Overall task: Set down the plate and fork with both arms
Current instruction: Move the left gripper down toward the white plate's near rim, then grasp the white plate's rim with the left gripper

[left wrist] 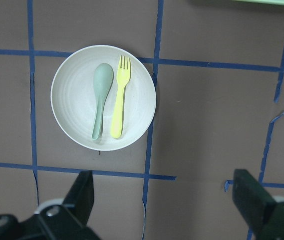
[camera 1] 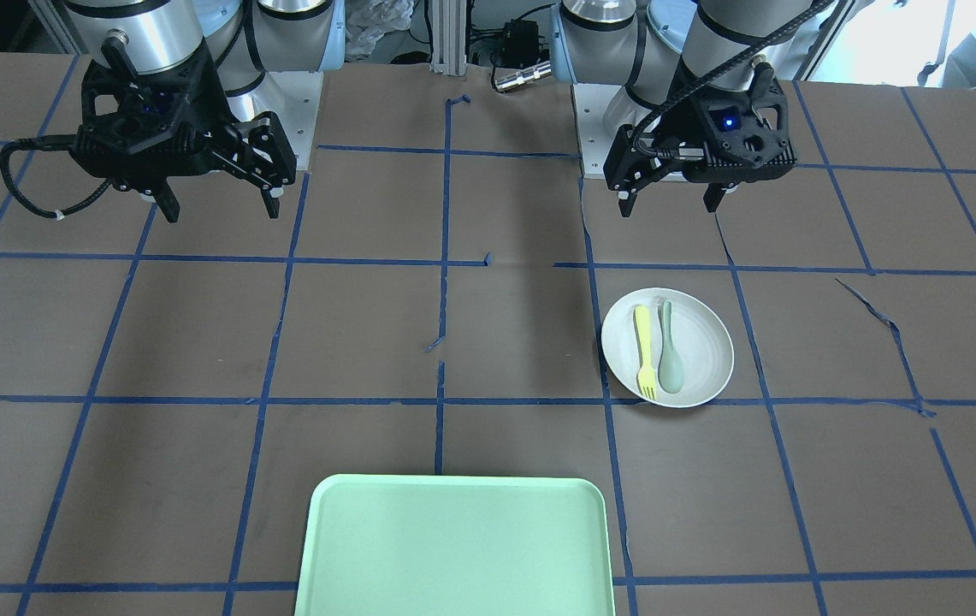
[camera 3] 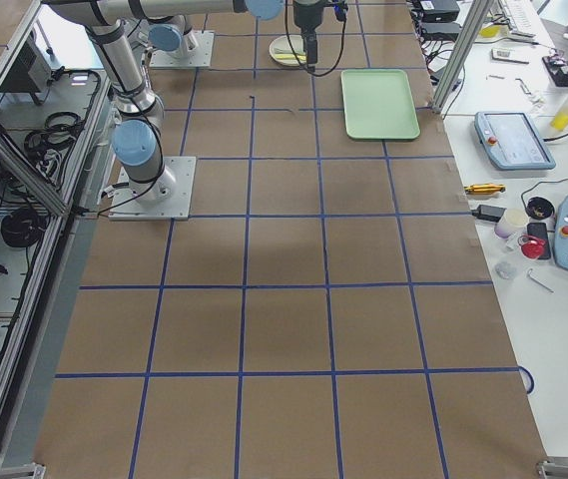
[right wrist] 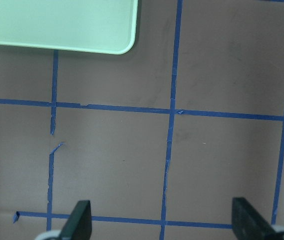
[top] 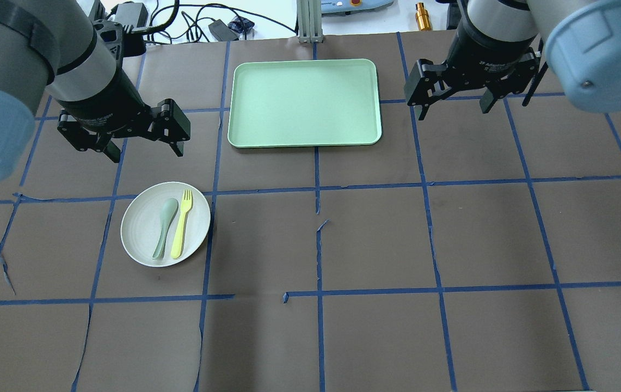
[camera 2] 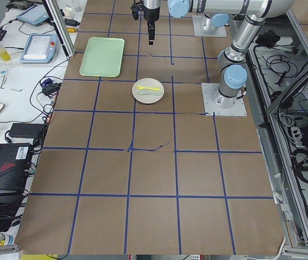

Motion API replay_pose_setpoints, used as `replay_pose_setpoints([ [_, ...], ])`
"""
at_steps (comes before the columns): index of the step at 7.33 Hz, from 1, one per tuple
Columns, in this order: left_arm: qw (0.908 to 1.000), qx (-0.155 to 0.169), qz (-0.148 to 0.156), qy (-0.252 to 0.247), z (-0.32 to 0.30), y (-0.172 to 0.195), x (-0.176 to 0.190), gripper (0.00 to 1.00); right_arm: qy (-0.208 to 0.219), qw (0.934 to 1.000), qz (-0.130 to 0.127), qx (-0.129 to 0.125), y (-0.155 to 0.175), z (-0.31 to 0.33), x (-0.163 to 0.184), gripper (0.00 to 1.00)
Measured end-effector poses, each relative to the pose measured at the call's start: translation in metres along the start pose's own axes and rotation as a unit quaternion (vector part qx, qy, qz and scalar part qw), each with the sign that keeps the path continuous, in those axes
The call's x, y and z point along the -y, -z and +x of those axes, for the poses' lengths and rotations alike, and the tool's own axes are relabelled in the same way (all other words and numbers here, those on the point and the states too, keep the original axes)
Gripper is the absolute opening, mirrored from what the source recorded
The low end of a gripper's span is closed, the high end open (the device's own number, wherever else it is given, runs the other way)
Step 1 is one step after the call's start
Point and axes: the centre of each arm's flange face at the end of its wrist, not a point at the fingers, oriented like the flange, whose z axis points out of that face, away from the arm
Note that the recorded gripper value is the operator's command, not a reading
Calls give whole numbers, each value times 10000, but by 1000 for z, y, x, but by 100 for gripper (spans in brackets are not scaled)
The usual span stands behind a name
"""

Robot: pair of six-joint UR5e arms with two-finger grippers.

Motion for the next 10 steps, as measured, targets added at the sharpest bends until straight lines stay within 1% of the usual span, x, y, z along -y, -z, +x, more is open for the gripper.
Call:
replay_pose_setpoints([
  [5,10000,7,-1,-8,0,0,0,100,0,10000,-7,2,-1,0,0,100],
  [7,9999,57,-66,-103,-6,-9,8,100,0,10000,-12,0,-1,0,0,100],
  [8,9994,64,-189,-287,-25,-23,16,100,0,10000,-16,0,-2,0,0,100],
  [9,9986,15,-389,-366,-62,-52,26,100,0,10000,-19,0,-2,0,0,100],
  [10,9985,-87,-467,-290,-105,-90,31,99,0,10000,-21,1,-2,0,0,100],
])
